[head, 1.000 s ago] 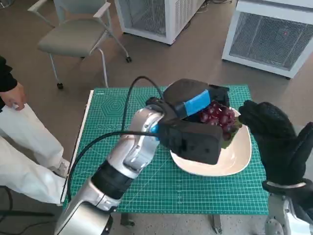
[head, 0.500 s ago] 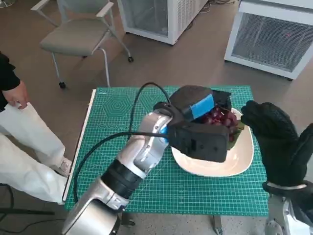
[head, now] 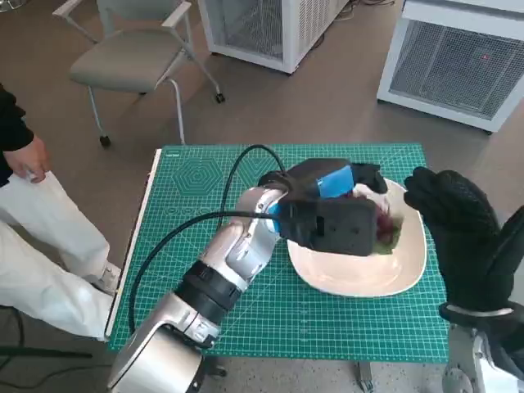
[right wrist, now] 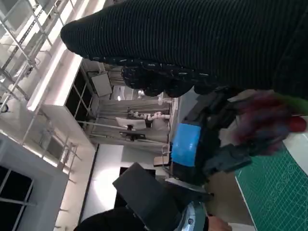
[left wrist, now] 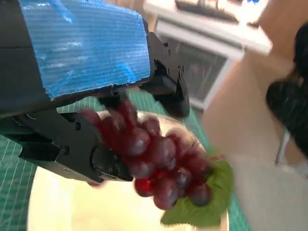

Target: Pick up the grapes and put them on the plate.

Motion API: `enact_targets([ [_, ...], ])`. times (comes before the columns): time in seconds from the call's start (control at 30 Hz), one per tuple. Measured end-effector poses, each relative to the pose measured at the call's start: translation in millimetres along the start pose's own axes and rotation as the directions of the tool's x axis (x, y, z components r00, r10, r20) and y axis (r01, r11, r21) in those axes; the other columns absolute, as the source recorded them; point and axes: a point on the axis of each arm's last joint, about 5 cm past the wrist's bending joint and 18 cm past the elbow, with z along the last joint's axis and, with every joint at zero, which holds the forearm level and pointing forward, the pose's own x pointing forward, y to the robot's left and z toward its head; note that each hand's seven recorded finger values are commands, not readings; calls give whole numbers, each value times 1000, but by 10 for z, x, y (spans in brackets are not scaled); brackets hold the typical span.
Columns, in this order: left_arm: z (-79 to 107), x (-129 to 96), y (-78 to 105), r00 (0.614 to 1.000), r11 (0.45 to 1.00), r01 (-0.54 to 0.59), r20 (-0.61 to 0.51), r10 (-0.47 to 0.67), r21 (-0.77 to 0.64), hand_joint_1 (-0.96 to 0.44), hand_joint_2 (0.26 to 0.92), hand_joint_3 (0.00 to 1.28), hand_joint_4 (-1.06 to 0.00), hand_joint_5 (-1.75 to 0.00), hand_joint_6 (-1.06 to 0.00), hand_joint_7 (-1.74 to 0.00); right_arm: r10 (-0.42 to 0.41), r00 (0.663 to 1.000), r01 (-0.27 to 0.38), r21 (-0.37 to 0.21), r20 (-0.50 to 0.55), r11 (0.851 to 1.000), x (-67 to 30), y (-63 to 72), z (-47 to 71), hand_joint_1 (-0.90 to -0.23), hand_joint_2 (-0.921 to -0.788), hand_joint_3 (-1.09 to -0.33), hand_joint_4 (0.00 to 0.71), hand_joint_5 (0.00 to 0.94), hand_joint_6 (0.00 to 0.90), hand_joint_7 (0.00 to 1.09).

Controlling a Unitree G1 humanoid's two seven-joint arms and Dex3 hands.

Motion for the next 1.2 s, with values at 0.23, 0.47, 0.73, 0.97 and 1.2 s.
enact_targets([
  [0.23, 10, 6, -6, 1000, 1000, 3, 5, -3, -10, -153, 812, 16, -16, -3, -222, -53, -1, 1000, 1, -1, -1, 1000, -2, -1, -9, -377, -921, -626, 437, 717, 225, 973],
  [0.47, 8, 7, -7, 999, 999, -29, 20, 30, -28, -163, 813, 12, -8, -2, -226, -43, -3, 1000, 3, 1, -7, 1000, -7, -5, -25, -375, -921, -629, 437, 717, 224, 973],
  [0.73, -33, -15, -5, 997, 997, -63, 41, 65, -44, -189, 821, 11, -7, -1, -230, -34, 0, 1000, 0, 6, -12, 1000, -7, -1, -36, -375, -921, -631, 438, 718, 225, 975],
  [0.97, -230, -171, 50, 988, 981, -125, 69, 136, -148, -223, 834, 13, -31, -9, -251, -36, 7, 1000, -7, 7, -13, 1000, -4, -2, -33, -376, -921, -632, 439, 720, 225, 977],
  [1.2, -575, -446, 74, 941, 873, -240, 121, 317, -424, -283, 849, 13, -86, -21, -303, -48, 14, 1000, -14, 9, -15, 1000, -2, 4, -32, -375, -921, -633, 438, 723, 223, 979],
])
